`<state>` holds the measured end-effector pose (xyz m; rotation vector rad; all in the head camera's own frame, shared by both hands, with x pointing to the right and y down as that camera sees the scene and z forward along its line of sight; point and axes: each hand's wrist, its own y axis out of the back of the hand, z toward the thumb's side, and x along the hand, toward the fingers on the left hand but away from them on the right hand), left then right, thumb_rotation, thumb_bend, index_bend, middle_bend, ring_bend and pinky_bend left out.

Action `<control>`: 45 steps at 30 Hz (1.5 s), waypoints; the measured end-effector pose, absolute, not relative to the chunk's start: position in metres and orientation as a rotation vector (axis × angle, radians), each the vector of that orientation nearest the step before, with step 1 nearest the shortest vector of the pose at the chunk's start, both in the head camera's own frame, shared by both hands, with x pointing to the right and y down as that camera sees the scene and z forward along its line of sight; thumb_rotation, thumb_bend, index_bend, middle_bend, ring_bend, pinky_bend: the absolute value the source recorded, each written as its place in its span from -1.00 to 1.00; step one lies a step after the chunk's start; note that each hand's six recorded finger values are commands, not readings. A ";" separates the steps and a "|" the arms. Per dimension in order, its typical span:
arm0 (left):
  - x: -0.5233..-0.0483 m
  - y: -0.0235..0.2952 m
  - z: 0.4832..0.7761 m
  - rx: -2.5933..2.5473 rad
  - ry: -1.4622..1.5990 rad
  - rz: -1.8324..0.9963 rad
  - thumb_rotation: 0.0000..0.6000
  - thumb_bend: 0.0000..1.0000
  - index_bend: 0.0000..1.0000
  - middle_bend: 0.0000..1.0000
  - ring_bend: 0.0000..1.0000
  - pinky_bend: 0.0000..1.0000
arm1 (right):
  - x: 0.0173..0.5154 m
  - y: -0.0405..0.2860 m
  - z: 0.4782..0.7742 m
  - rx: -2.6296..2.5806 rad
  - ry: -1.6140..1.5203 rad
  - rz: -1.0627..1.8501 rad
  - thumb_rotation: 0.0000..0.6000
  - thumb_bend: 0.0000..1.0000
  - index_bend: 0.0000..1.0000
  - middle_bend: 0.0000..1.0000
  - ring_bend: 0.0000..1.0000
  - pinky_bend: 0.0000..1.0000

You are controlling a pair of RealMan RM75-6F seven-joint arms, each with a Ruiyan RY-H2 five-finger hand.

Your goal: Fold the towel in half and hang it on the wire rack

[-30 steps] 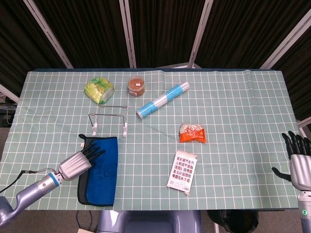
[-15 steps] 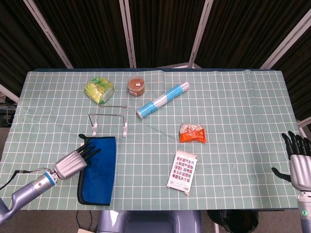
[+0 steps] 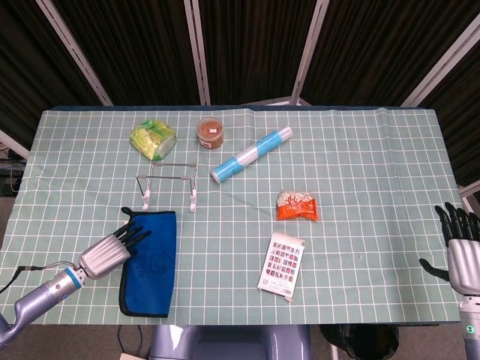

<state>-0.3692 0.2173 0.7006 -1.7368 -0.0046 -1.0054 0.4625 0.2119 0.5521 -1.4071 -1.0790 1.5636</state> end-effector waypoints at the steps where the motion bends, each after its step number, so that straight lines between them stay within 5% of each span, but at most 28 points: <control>1: -0.370 0.217 0.701 -1.737 -0.005 -1.007 1.00 -0.28 -0.75 -1.00 -1.00 -1.00 | 0.462 0.212 0.552 -1.407 -1.078 1.563 1.00 -1.00 -1.00 -1.00 -1.00 -1.00; 4: -0.372 0.216 0.699 -1.746 0.009 -1.015 1.00 -0.71 -1.00 -1.00 -1.00 -1.00 | 0.462 0.212 0.552 -1.408 -1.077 1.562 1.00 -1.00 -1.00 -1.00 -1.00 -1.00; 14: -0.373 0.201 0.677 -1.770 0.142 -1.001 1.00 -0.76 -1.00 -0.98 -1.00 -1.00 | 0.460 0.212 0.549 -1.415 -1.084 1.549 1.00 -1.00 -1.00 -1.00 -1.00 -1.00; 16: -0.370 0.195 0.671 -1.770 0.189 -0.992 1.00 -0.77 -1.00 -0.74 -0.83 -0.94 | 0.459 0.212 0.548 -1.418 -1.088 1.542 1.00 -1.00 -1.00 -1.00 -1.00 -1.00; 18: -0.365 0.190 0.666 -1.771 0.230 -0.988 1.00 -0.77 -1.00 -0.27 -0.38 -0.57 | 0.459 0.212 0.547 -1.419 -1.089 1.539 1.00 -1.00 -1.00 -1.00 -1.00 -1.00; 20: -0.360 0.182 0.663 -1.764 0.278 -0.990 1.00 -0.77 -1.00 0.20 0.15 0.07 | 0.458 0.213 0.546 -1.422 -1.091 1.535 1.00 -1.00 -1.00 -1.00 -1.00 -1.00; 23: -0.351 0.172 0.661 -1.757 0.340 -1.009 1.00 -0.77 -0.99 0.56 0.53 0.69 | 0.458 0.213 0.545 -1.425 -1.093 1.531 1.00 -1.00 -1.00 -1.00 -1.00 -1.00; 25: -0.344 0.166 0.663 -1.753 0.366 -1.040 1.00 -0.77 -0.94 0.71 0.68 0.91 | 0.458 0.213 0.544 -1.424 -1.095 1.527 1.00 -1.00 -1.00 -1.00 -1.00 -1.00; 34: -0.310 0.136 0.691 -1.828 0.446 -1.220 1.00 -0.72 -0.67 0.91 0.85 1.00 | 0.462 0.211 0.545 -1.420 -1.100 1.542 1.00 -1.00 -1.00 -1.00 -1.00 -1.00; 45: -0.274 0.120 0.721 -1.914 0.466 -1.300 1.00 -0.28 -0.41 0.91 0.85 1.00 | 0.468 0.208 0.548 -1.412 -1.110 1.563 1.00 -1.00 -1.00 -1.00 -1.00 -1.00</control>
